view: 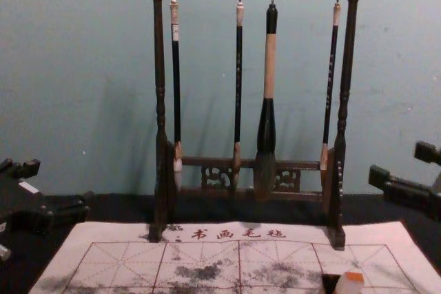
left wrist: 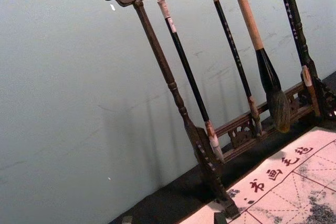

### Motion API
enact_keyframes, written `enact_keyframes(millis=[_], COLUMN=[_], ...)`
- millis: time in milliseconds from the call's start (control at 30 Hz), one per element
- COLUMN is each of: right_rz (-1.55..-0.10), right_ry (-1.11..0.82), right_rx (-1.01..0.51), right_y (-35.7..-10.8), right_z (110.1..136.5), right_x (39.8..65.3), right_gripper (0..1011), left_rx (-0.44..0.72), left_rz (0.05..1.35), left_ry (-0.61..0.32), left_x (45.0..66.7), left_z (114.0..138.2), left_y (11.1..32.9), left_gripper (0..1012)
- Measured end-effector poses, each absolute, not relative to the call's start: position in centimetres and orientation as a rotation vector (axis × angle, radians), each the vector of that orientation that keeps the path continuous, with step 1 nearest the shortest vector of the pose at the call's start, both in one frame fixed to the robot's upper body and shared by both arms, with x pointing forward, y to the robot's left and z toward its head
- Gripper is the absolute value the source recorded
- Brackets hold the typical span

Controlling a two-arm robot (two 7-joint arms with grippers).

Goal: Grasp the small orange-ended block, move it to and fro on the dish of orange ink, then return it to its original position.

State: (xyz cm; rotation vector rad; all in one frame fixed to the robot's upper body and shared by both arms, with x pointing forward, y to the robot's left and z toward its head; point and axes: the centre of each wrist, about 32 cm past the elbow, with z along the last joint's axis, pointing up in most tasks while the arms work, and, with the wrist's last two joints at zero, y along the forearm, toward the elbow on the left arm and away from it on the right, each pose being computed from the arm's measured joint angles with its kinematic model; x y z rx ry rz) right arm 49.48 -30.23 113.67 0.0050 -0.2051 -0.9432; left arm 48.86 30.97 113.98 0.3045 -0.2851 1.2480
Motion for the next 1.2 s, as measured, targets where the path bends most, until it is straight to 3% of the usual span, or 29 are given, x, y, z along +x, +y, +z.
enact_keyframes(millis=[433, 1200], right_rz=[-1.141, -1.149], right_ry=[-0.068, -0.062], right_rx=[-0.037, -0.053], right_y=[-28.3, -28.4], right_z=[108.8, 108.6], right_x=[48.9, 49.0], right_gripper=[1002, 1002], left_rx=[0.304, 0.304], left_rz=[1.248, 1.248], left_ry=[-0.285, -0.285], left_x=[48.9, 48.9], left_z=[114.0, 114.0], left_y=[31.0, 31.0], left_gripper=[1001, 1001])
